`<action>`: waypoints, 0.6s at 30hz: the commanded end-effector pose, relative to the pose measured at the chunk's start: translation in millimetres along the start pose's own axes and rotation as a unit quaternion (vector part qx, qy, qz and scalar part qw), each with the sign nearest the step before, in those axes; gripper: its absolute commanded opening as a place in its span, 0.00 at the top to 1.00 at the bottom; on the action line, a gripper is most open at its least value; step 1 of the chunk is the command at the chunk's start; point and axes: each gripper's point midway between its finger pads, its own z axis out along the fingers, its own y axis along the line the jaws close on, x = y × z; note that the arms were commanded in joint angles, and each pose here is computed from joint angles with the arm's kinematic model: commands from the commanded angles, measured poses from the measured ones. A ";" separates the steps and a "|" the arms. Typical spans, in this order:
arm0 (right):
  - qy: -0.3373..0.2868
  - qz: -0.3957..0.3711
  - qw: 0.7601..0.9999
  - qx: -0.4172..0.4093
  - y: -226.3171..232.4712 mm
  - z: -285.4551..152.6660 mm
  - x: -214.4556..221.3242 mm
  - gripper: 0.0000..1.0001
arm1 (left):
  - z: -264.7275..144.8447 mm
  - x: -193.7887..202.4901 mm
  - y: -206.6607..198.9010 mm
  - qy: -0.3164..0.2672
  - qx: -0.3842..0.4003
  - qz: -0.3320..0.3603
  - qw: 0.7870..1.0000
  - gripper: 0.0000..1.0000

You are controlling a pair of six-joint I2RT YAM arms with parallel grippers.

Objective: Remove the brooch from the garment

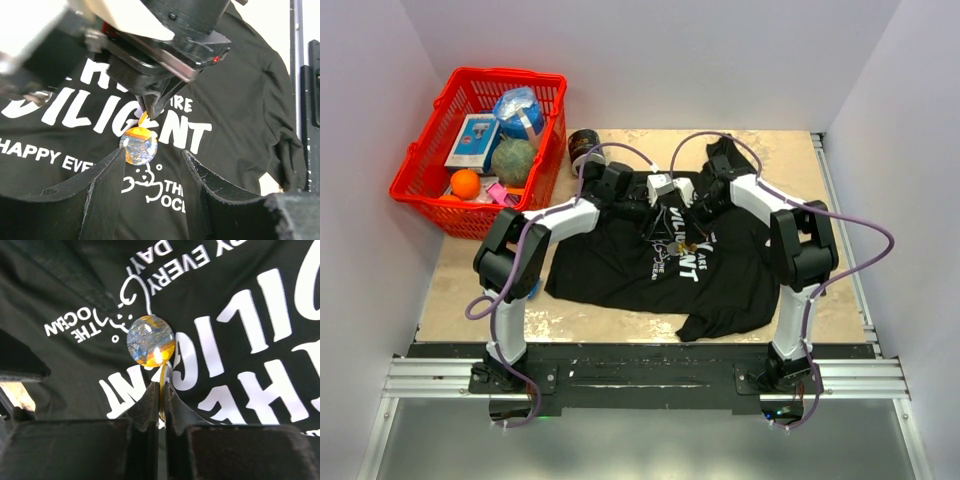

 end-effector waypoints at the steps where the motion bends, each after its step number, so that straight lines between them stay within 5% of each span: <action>1: -0.014 0.053 0.998 0.015 -15.6 -5.2 -12.7 1.00 | -2.9 -23.3 -1.7 -0.020 -0.036 0.043 0.998 0.48; 7: -0.085 0.252 0.963 -0.041 -37.4 -10.5 -26.8 1.00 | -5.3 -24.6 -6.2 -0.019 -0.134 0.129 0.982 0.48; 10: -0.100 0.411 0.902 -0.087 -40.2 -9.3 -24.1 1.00 | -3.0 -32.3 -16.4 -0.020 -0.176 0.215 0.961 0.48; 18: -0.110 0.613 0.744 -0.243 -26.5 2.0 -16.5 1.00 | 29.6 -42.4 4.6 -0.001 -0.234 0.317 0.919 0.53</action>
